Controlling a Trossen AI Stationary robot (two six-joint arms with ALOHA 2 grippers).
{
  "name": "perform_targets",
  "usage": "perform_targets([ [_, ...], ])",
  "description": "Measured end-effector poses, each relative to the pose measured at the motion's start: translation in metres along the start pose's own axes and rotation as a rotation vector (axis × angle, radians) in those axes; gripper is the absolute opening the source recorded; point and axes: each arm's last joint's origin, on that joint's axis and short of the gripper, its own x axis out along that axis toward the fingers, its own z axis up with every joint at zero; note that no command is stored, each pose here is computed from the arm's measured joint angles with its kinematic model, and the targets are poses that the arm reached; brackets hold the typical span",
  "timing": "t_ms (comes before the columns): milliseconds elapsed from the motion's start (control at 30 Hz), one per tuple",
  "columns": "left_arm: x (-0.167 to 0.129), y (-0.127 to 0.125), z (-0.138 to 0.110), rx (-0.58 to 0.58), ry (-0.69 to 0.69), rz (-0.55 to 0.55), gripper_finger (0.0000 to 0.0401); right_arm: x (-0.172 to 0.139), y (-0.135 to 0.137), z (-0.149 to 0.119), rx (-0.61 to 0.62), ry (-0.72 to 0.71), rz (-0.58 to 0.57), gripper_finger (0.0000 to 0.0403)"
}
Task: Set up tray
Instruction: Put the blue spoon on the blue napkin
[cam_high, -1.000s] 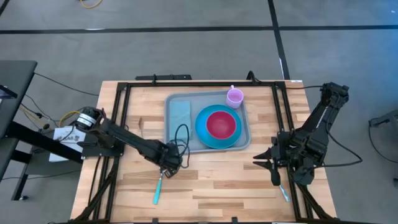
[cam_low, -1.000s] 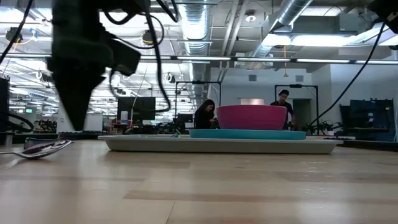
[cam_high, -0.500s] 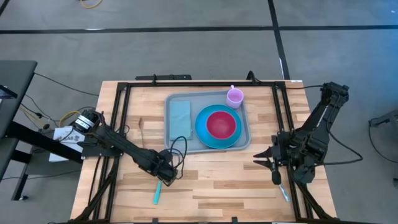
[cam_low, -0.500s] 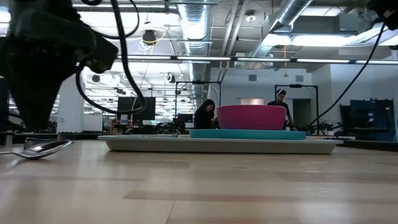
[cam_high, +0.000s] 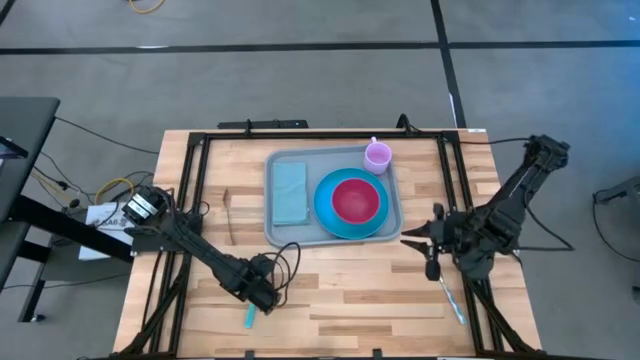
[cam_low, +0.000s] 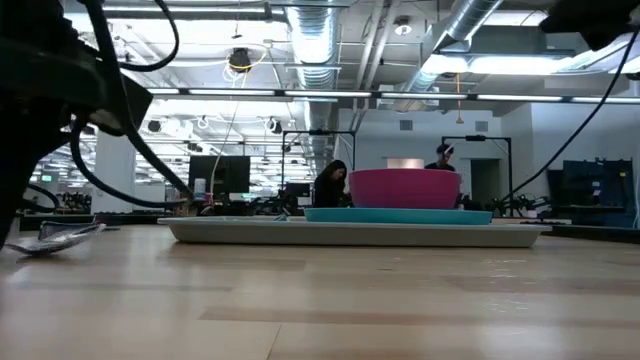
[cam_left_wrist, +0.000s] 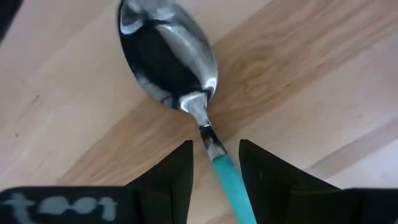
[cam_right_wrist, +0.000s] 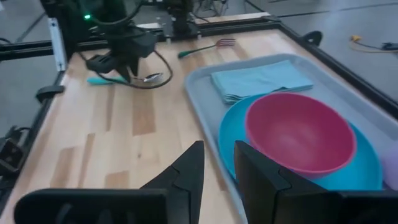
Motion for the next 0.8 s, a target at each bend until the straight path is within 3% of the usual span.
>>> perform_targets([
  [200,0.0043,-0.0024,0.0001,-0.01,-0.008,-0.006,0.0119,0.0068,-0.0059,0.0028,0.014,0.004,-0.05,0.0082],
  [467,0.0097,-0.0036,0.0006,-0.023,-0.025,0.0,0.0116,0.0113,-0.0088,0.0034,0.028,0.048,-0.03,0.0082],
  [800,0.0075,-0.0063,0.0016,-0.084,-0.064,0.003,0.0013,0.0111,-0.0084,0.0035,0.029,0.051,-0.023,0.0082],
])
